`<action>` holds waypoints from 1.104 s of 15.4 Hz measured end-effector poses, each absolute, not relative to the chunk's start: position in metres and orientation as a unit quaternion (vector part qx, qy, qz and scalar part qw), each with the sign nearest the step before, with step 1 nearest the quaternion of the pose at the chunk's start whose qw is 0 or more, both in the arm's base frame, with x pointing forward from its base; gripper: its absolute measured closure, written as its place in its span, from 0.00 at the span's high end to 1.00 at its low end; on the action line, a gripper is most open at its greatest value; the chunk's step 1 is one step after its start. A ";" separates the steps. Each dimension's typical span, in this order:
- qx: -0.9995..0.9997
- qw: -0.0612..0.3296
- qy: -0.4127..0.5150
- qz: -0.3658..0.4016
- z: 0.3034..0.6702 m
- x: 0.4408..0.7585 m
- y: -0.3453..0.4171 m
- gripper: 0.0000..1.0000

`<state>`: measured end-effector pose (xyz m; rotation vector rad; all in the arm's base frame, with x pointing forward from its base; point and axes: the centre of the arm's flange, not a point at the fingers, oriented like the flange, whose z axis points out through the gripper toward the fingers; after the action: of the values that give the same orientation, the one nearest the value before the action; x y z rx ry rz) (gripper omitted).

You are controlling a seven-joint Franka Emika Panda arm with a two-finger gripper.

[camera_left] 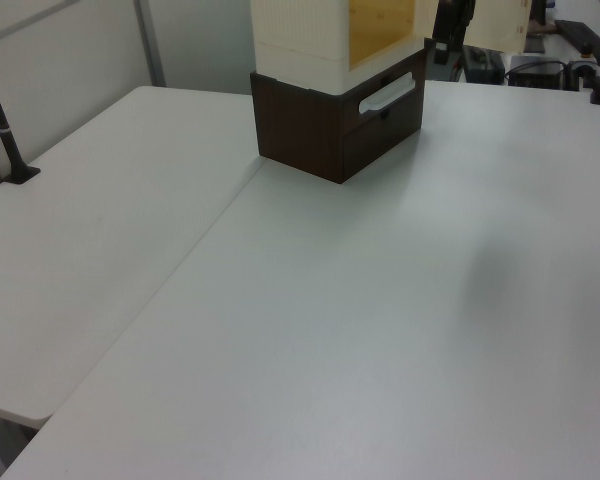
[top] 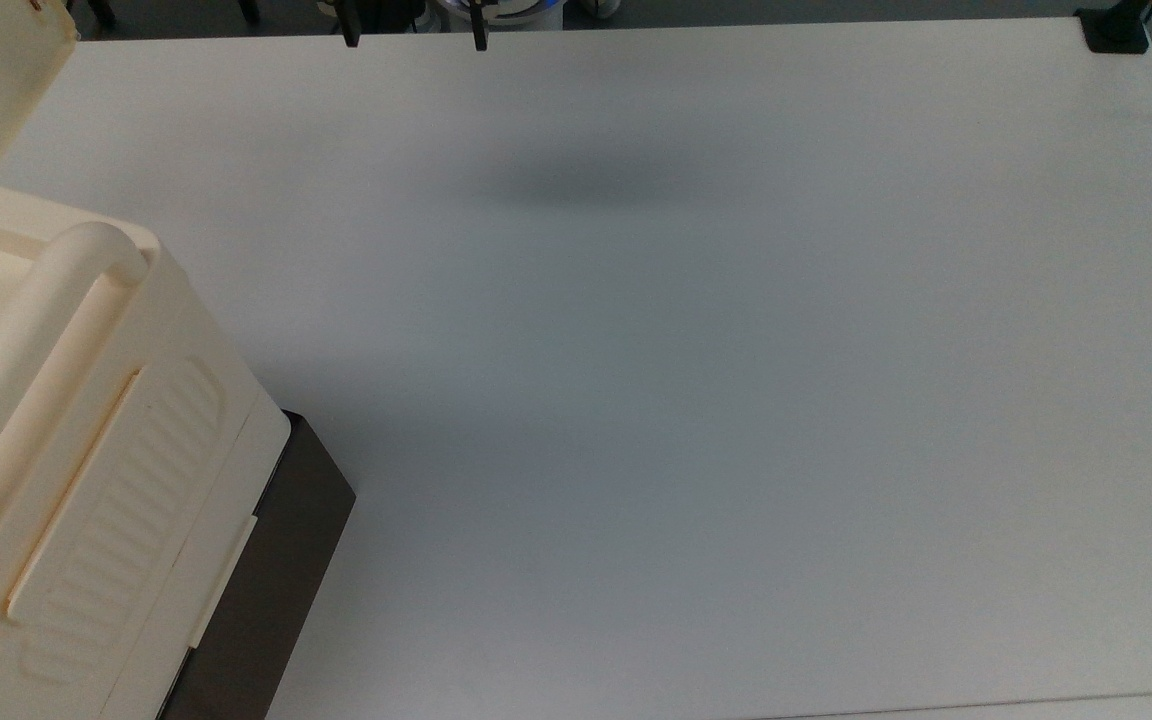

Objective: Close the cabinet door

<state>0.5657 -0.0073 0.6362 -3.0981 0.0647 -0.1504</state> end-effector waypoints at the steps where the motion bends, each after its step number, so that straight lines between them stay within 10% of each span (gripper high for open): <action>1: -0.998 0.020 0.021 -0.048 0.636 0.566 -0.007 1.00; 17: -0.995 0.012 -0.095 -0.036 0.665 0.530 -0.071 1.00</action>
<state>0.5297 -0.0712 0.6646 -3.1016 -0.2951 -0.1134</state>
